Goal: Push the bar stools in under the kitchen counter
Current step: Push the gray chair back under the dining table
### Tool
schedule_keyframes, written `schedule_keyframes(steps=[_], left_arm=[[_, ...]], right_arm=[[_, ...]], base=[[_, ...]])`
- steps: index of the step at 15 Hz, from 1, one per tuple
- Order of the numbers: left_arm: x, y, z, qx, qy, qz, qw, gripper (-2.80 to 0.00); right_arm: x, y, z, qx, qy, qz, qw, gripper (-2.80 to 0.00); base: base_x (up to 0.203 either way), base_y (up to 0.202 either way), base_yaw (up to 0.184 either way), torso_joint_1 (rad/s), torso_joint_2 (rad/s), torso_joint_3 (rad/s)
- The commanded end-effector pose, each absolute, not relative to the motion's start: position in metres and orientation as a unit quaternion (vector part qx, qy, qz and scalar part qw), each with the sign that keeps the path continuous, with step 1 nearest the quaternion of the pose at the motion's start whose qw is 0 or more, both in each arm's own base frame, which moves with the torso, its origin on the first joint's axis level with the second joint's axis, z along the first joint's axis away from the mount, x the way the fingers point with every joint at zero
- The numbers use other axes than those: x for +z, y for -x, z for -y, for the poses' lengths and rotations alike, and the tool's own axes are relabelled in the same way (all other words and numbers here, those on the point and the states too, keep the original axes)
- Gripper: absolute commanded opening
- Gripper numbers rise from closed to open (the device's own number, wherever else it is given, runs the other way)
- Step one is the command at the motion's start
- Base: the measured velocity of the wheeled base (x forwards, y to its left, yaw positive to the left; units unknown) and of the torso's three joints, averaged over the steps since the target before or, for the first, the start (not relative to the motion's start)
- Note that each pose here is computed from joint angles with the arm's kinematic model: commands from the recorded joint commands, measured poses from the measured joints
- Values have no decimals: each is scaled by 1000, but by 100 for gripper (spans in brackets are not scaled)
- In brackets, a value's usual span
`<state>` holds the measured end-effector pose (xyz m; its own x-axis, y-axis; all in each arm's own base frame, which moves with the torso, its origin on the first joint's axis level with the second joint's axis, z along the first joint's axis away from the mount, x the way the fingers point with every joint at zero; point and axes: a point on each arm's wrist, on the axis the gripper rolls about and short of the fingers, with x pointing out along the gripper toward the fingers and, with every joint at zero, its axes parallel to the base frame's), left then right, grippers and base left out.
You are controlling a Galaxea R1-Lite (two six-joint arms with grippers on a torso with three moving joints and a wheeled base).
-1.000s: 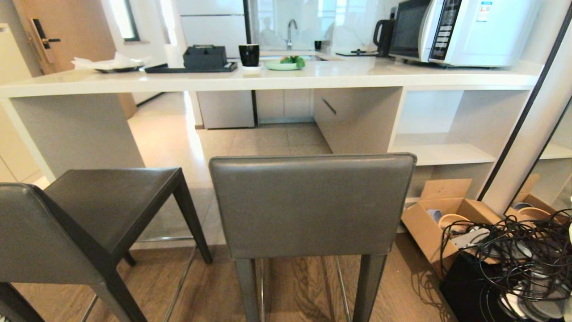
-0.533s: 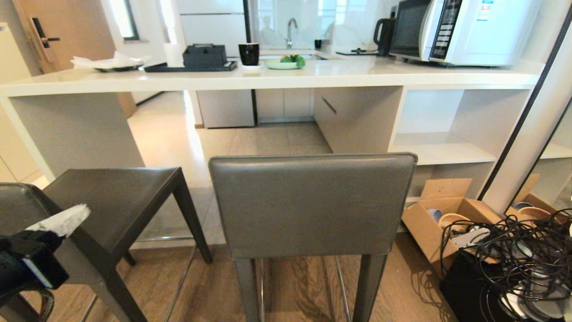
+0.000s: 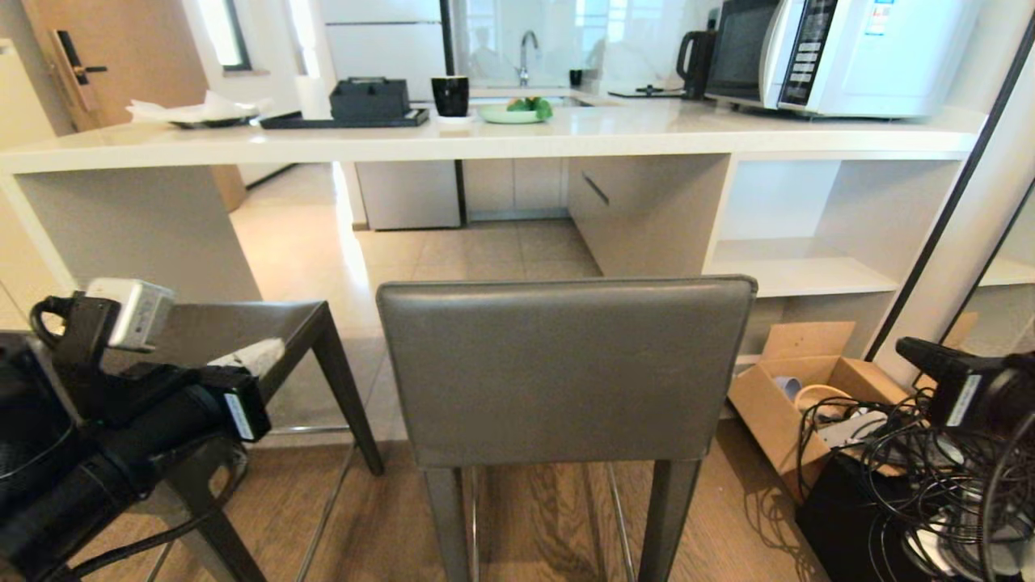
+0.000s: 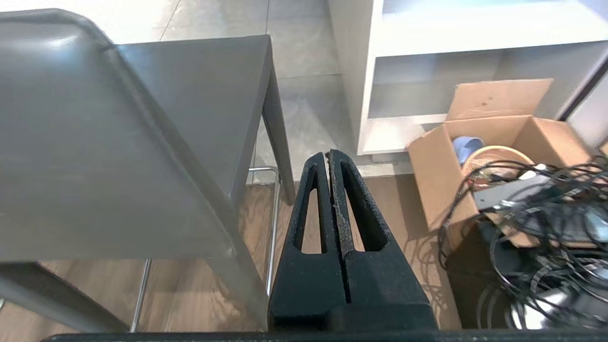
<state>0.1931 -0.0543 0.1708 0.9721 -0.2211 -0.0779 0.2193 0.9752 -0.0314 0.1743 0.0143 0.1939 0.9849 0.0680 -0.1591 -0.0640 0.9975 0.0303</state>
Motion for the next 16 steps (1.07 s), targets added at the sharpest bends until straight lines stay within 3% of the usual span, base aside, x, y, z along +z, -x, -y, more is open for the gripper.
schedule_keyframes(steps=[1, 4, 7, 16], left_arm=[[144, -218, 70, -110, 3, -75, 991, -280], [133, -238, 83, -89, 10, -27, 996, -280], [128, -245, 87, -87, 10, -31, 996, -280], [129, -269, 120, -100, 12, -15, 995, -280]], right_arm=[[175, -205, -20, 36, -12, -110, 993, -280], [155, -237, -34, 17, -22, -107, 994, -280], [142, -256, -56, 17, -26, -81, 996, -280], [143, -273, -64, 1, -28, -68, 997, -280]], base=[[0, 0, 0, 0, 0, 0], [0, 0, 0, 0, 0, 0], [0, 0, 0, 0, 0, 0], [0, 0, 0, 0, 0, 0]])
